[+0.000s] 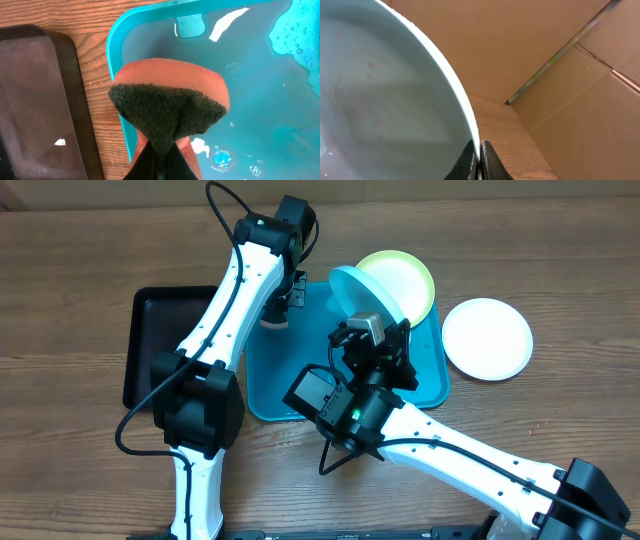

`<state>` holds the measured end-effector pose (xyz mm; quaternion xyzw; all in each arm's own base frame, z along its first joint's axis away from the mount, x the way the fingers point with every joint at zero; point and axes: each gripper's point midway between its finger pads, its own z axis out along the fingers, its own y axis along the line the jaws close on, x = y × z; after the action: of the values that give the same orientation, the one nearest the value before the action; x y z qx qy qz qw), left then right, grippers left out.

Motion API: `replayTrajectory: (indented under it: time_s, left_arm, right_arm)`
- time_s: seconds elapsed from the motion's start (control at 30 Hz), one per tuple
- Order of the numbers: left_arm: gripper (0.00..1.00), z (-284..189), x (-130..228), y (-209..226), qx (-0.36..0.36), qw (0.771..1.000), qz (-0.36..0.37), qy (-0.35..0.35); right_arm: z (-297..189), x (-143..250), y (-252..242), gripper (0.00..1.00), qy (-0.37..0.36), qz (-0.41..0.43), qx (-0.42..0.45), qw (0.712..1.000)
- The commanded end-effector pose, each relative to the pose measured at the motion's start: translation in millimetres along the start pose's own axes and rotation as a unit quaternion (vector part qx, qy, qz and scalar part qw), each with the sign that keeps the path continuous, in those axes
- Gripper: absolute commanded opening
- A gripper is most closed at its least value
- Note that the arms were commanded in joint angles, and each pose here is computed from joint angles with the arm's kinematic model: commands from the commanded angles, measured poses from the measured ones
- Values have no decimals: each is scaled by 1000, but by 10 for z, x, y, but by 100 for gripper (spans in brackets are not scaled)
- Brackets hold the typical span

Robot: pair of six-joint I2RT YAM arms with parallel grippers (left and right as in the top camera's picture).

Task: Clean dirty plates on tray and stack at the side
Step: 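Lift the light blue plate and stack it on the white plate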

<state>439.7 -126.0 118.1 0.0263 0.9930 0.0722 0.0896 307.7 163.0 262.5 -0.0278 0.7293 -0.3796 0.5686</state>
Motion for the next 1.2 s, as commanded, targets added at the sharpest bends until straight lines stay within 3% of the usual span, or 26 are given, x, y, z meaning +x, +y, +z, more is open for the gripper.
replayTrajectory:
  time_s: [0.0, 0.17, 0.33, 0.43, 0.63, 0.8, 0.97, 1.17]
  left_arm:
    - [5, -46, -38, 10, 8, 1000, -13, -6]
    - [5, -46, -38, 10, 7, 1000, -13, -6]
    - [4, -46, -37, 12, 7, 1000, -13, -5]
    - [5, -46, -37, 11, 7, 1000, -13, -6]
    - [5, -46, -28, 14, 7, 1000, -13, -4]
    - [4, -46, -10, 19, 6, 1000, -12, 0]
    - [4, -46, -3, 21, 5, 1000, -12, 1]
    - [4, -46, -2, 22, 5, 1000, -12, 2]
  right_arm:
    - [-21, -83, -110, 4, -17, 13, 17, 1000]
    - [-16, -19, -29, 4, 1, 13, -6, 1000]
    - [3, 350, 317, 4, 108, 11, -111, 988]
    - [26, 652, 479, 4, 202, 37, -165, 965]
    - [238, 1072, 659, 4, 370, 115, -240, 890]
    - [458, 1120, 770, 4, 453, 193, -369, 789]
    - [845, 1239, 452, 4, 499, 299, -413, 701]
    - [1405, 1821, -309, 4, 539, 392, -297, 684]
